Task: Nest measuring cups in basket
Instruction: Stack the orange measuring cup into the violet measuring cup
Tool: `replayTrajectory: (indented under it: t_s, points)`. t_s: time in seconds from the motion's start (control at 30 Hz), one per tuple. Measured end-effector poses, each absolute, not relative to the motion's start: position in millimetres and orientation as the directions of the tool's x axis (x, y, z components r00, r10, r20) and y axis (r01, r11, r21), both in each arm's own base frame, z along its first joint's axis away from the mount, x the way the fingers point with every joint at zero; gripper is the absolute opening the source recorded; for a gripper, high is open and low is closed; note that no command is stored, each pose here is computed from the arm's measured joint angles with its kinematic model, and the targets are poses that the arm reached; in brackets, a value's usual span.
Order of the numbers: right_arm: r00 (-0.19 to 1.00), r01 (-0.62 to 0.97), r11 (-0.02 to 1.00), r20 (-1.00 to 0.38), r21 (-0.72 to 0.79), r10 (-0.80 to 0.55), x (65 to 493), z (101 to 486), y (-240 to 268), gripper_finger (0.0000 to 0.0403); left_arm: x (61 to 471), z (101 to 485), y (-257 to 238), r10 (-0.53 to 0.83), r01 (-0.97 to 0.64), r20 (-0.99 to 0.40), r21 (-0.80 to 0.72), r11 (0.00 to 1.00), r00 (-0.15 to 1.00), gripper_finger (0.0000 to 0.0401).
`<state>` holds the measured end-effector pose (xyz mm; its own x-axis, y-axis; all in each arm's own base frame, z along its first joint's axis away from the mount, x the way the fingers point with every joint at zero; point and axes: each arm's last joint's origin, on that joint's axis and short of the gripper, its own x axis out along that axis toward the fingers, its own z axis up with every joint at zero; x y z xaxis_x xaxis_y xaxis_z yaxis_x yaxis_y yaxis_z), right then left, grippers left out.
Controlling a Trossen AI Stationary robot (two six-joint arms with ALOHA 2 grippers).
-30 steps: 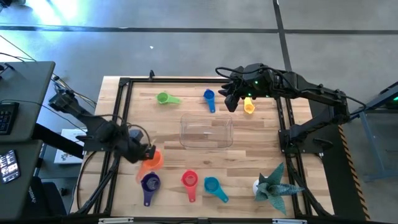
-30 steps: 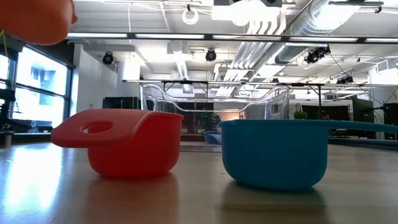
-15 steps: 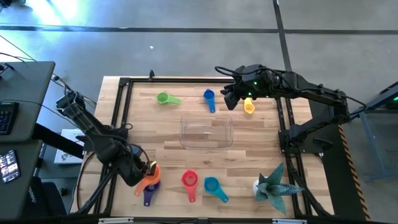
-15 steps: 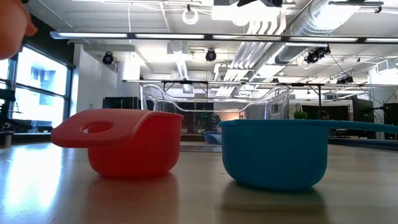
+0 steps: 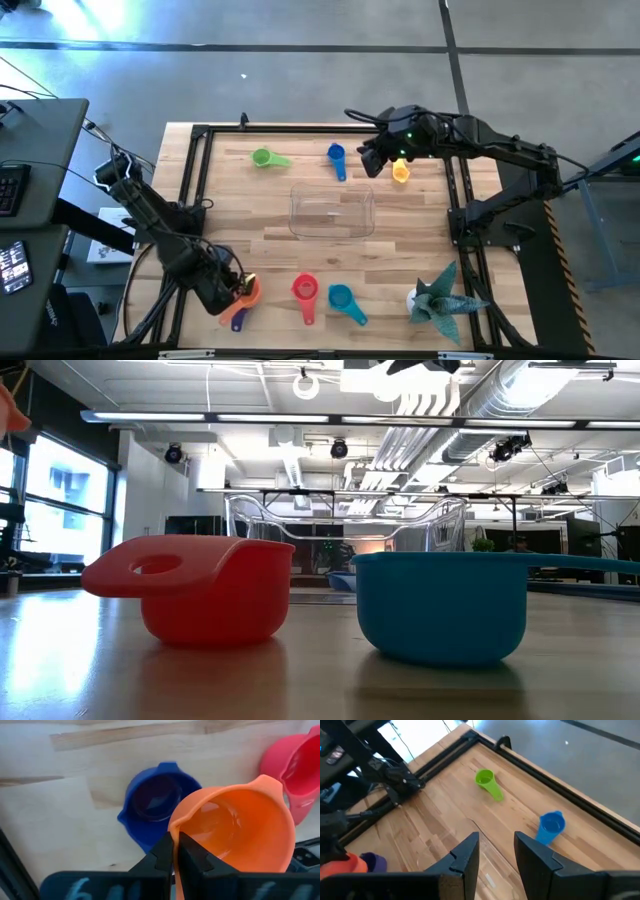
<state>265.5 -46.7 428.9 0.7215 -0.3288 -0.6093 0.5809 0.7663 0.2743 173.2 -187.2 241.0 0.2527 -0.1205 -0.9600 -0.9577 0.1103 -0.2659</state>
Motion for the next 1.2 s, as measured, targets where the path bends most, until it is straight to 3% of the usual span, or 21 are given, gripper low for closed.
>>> replayTrajectory:
  t_s: [0.27,1.2]
  points:
    - [0.675,0.620,0.746,-0.652,0.245,-0.346,261,424,-47,0.0114,172,243,-187,-0.127,-0.956,-0.958,-0.271,0.111,0.257,0.0006]
    - [0.687,0.595,0.764,-0.652,0.251,-0.321,263,425,-41,0.0114,176,221,-195,-0.062,-0.976,-0.985,-0.170,0.138,0.162,0.0006]
